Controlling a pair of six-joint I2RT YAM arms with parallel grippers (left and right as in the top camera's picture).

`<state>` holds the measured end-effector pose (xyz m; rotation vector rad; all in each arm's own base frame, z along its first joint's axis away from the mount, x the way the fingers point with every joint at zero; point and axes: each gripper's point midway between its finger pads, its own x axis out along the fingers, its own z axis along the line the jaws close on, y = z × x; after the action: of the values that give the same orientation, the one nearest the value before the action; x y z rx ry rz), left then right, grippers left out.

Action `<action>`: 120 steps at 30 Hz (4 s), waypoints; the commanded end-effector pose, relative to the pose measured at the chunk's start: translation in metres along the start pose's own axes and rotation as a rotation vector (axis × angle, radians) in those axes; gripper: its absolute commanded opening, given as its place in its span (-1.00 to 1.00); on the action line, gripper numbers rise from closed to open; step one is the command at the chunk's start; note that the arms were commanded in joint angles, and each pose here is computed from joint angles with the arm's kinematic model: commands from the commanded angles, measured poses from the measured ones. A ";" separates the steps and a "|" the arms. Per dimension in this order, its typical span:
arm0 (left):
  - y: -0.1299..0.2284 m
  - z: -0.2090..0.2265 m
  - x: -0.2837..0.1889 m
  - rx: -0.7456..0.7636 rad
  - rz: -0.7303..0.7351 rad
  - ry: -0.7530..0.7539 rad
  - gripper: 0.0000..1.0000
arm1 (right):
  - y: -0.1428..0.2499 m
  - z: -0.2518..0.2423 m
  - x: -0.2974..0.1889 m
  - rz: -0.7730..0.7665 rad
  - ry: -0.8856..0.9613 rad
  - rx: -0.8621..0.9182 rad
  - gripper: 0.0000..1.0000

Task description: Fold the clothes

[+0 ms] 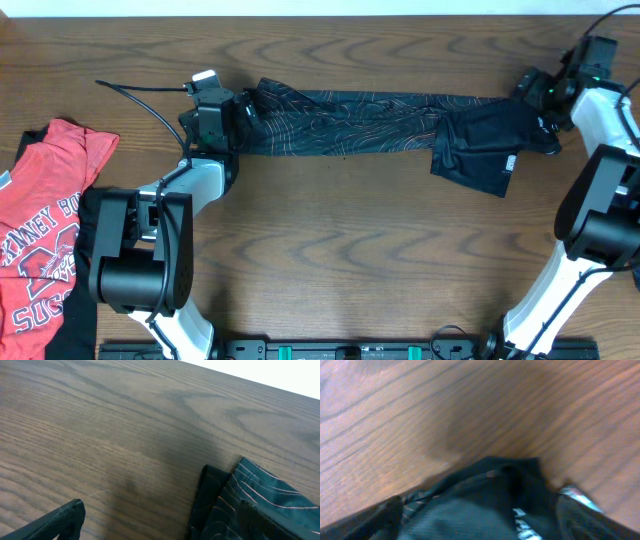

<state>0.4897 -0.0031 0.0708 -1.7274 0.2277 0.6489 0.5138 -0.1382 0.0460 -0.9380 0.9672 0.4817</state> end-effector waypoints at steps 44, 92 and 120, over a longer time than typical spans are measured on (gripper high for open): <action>-0.012 -0.010 -0.105 0.036 0.244 0.212 0.96 | 0.198 0.000 -0.080 0.506 -0.167 -0.003 0.85; 0.000 -0.006 -0.107 0.041 0.294 0.197 0.96 | 0.182 -0.052 -0.086 0.447 -0.109 0.140 0.35; 0.008 -0.003 -0.109 0.044 0.329 0.186 0.96 | 0.192 -0.004 -0.053 0.419 -0.329 0.114 -0.97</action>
<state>0.3954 -0.0300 0.1209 -1.7288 0.6617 0.7175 0.3410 -0.0565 -0.0032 -0.5669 0.9639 0.8432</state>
